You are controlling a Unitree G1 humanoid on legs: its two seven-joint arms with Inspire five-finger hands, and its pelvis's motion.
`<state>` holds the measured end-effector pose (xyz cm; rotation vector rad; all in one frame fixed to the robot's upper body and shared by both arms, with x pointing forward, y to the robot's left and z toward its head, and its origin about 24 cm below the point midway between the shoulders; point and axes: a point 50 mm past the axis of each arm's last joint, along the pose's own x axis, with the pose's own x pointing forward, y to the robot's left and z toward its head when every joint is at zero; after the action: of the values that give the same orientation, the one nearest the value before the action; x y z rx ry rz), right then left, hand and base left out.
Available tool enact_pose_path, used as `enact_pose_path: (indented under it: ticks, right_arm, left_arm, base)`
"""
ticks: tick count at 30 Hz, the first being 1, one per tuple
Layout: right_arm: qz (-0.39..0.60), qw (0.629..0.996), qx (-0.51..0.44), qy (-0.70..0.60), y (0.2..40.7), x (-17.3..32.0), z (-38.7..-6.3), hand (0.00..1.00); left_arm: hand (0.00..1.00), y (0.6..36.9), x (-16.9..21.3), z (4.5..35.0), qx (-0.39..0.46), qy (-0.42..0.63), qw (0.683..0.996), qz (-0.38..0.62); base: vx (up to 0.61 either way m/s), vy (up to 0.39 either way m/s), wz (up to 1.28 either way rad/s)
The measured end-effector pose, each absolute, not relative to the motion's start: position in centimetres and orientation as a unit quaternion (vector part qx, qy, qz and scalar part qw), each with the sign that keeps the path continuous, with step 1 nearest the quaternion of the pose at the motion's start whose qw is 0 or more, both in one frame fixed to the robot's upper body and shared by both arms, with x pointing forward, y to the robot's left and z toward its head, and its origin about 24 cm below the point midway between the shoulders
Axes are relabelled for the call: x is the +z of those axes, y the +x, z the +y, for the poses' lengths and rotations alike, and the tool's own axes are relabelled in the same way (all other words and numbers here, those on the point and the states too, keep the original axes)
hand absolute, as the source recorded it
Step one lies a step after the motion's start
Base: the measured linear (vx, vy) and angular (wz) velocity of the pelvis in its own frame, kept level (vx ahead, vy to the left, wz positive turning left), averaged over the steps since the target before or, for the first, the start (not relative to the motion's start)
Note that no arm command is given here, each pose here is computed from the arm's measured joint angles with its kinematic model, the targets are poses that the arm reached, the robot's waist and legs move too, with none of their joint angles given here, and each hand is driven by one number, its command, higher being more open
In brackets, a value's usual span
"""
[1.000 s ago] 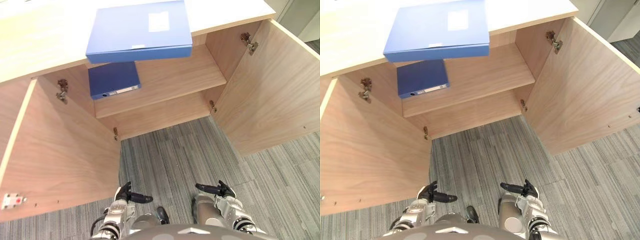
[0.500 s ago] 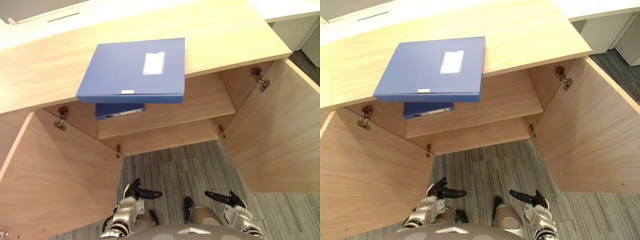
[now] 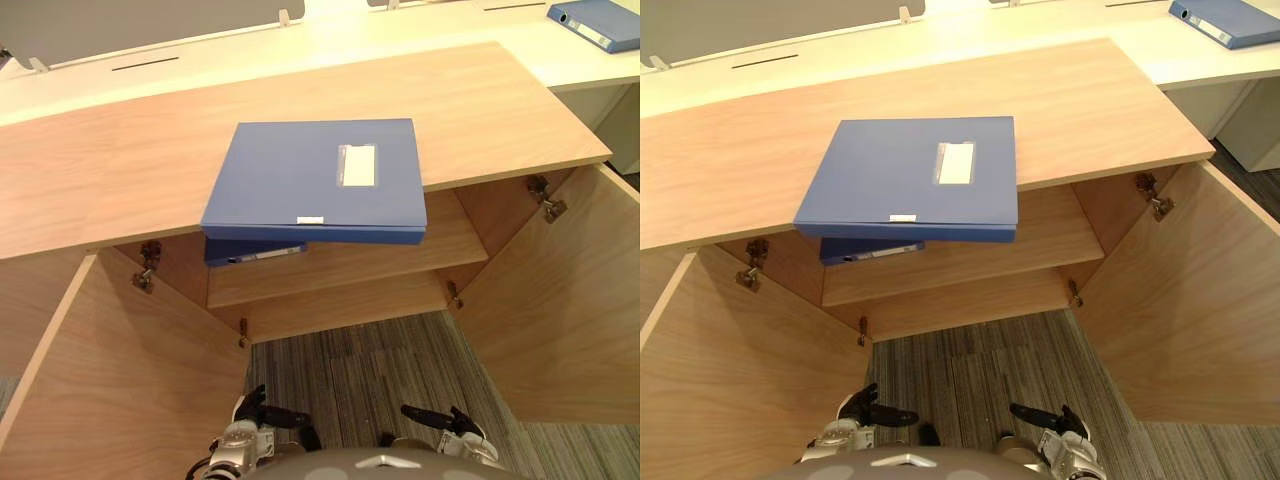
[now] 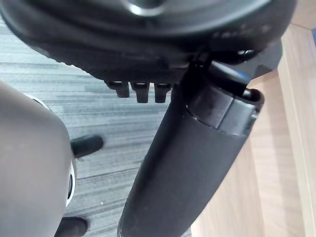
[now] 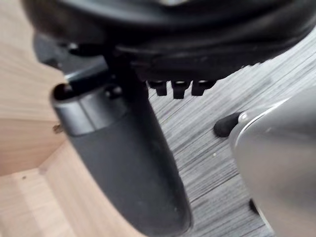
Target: Walk over to the cabinet, pick up the folder, carry it to the office cabinet, place the folder inside the office cabinet, then close the office cabinet door
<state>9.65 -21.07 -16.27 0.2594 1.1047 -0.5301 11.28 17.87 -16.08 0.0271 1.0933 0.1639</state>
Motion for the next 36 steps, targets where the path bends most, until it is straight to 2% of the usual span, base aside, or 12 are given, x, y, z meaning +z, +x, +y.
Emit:
enact_pose_path:
  ticks: [4,9,15,22,30,36]
  right_arm:
    - [0.517,0.810,-0.248,0.121,9.6,-16.3,-21.0,1.00]
    - [0.513,0.812,-0.256,0.114,9.8,-16.1,-21.3,1.00]
    - [0.496,0.823,-0.262,0.096,10.3,-15.7,-22.0,1.00]
    - [0.490,0.829,-0.255,0.090,10.7,-15.6,-22.0,1.00]
    - [0.478,0.836,-0.252,0.090,11.4,-15.3,-22.1,1.00]
    - [0.474,0.839,-0.251,0.089,11.6,-15.2,-22.1,1.00]
  left_arm:
    - [1.00,11.4,-16.0,17.9,0.079,0.014,0.852,0.517]
    - [1.00,13.1,-14.9,18.0,0.093,0.011,0.877,0.471]
    - [1.00,17.2,-10.9,19.4,0.146,-0.007,0.932,0.331]
    - [1.00,19.2,-6.0,20.7,0.173,-0.001,0.965,0.199]
    - [1.00,20.3,-0.7,21.4,0.204,0.011,0.977,0.068]
    - [1.00,20.2,1.8,21.5,0.214,0.016,0.977,0.005]
  base:
    - [-0.03,-0.023,0.10]
    - [-0.08,-0.041,0.13]
    - [-0.10,-0.001,0.10]
    - [-0.04,0.009,0.14]
    - [0.04,-0.022,0.13]
    - [-0.02,0.005,0.07]
